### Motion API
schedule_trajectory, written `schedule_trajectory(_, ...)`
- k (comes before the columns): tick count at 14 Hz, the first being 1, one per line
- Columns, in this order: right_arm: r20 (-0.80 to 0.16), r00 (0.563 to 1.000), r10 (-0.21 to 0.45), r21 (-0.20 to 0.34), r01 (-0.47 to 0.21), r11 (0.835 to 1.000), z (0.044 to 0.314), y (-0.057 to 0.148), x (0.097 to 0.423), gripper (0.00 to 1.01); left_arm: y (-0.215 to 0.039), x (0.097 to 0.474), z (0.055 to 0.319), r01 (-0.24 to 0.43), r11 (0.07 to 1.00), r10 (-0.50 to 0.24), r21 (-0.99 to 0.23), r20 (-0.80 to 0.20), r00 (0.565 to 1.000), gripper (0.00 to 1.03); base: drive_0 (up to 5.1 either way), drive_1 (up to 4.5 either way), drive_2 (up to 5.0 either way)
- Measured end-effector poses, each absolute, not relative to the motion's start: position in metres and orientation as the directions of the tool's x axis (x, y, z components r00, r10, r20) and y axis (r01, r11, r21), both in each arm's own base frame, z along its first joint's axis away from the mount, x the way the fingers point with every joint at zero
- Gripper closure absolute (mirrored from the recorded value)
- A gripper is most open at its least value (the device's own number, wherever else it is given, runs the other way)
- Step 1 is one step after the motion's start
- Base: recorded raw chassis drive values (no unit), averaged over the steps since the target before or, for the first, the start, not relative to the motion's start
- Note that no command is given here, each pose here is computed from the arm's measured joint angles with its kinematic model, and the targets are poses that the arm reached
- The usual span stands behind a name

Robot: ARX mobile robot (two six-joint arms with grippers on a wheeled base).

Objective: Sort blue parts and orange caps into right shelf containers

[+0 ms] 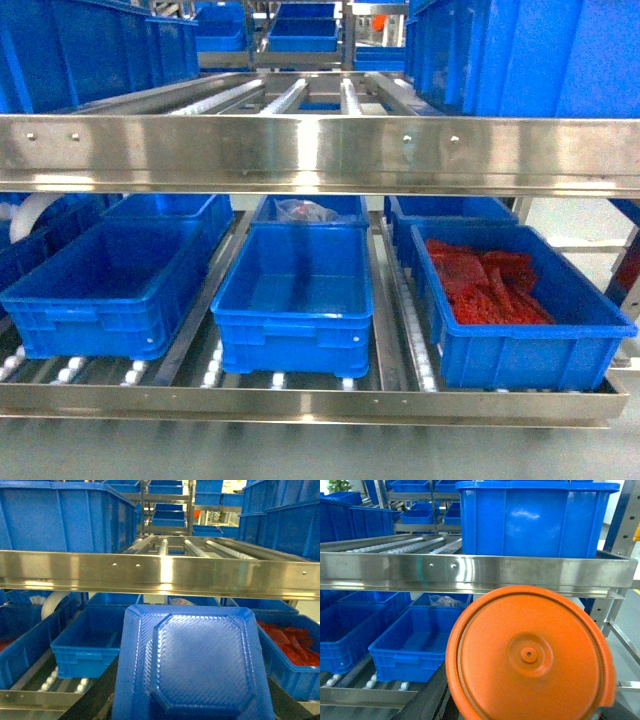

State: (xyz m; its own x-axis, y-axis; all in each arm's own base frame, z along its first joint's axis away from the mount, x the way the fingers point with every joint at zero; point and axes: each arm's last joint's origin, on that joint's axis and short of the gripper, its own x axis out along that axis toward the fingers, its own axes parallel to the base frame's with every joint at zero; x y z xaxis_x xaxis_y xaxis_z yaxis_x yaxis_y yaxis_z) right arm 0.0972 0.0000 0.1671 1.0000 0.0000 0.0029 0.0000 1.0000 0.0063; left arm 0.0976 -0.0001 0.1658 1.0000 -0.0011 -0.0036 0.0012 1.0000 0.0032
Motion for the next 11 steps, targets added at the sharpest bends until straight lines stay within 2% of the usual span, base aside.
schedule_trajectory(11, 0.002, 1.000, 0.000, 0.006, 0.000, 1.000, 0.1671, 0.0000, 0.0972, 0.57, -0.0001, 0.0976, 0.1657, 0.001, 1.000, -0.001, 0.003, -0.005, 1.000, 0.60, -4.9, 2.53, 2.5)
